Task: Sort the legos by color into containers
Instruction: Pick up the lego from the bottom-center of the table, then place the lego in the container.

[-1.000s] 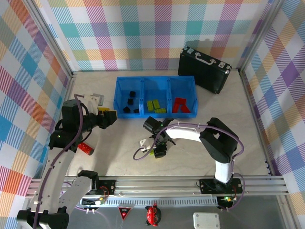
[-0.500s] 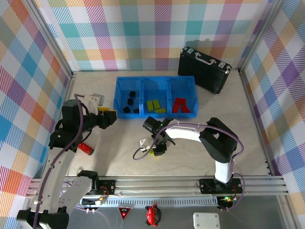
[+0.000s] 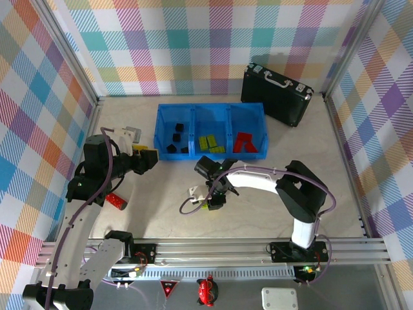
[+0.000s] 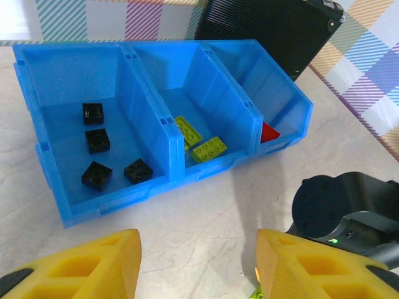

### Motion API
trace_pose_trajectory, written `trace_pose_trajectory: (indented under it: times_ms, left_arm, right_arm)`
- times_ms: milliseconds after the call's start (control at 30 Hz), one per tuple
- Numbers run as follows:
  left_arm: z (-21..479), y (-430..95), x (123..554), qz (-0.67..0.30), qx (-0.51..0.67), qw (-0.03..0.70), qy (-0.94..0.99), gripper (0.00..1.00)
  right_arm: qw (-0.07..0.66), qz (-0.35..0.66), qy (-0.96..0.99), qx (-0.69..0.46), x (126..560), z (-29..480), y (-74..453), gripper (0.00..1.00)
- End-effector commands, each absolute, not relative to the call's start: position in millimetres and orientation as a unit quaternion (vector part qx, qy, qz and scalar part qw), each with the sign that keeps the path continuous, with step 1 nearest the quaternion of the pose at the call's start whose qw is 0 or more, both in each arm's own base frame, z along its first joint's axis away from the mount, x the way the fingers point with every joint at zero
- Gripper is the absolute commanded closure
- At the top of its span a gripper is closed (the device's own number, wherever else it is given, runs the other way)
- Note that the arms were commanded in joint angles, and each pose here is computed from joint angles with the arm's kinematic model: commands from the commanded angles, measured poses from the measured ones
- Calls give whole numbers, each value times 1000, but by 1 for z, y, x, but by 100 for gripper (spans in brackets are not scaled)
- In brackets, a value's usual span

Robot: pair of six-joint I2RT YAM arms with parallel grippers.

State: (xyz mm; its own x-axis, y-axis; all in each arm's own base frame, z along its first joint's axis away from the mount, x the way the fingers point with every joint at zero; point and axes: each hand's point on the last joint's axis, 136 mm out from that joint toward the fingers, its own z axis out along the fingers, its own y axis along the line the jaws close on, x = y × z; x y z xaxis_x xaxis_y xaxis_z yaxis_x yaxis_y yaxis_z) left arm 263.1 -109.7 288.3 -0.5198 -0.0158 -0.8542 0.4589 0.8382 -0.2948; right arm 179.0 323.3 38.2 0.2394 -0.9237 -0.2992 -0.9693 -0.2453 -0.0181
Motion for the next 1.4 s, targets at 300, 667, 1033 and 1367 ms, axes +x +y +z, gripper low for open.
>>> trace_pose_trajectory:
  times_ms: [300, 667, 1033, 1367]
  left_arm:
    - [293, -105, 261, -240, 133, 483, 832, 48]
    - [293, -104, 262, -238, 130, 483, 833, 48]
    - [292, -103, 263, -235, 128, 483, 834, 48]
    - [291, -102, 263, -233, 127, 483, 835, 49]
  right_arm:
    - [179, 181, 774, -579, 227, 99, 350, 65]
    - [208, 177, 905, -326, 298, 119, 341, 67]
    - [225, 93, 948, -205, 372, 146, 320, 71]
    - [246, 16, 956, -158, 435, 153, 311, 68]
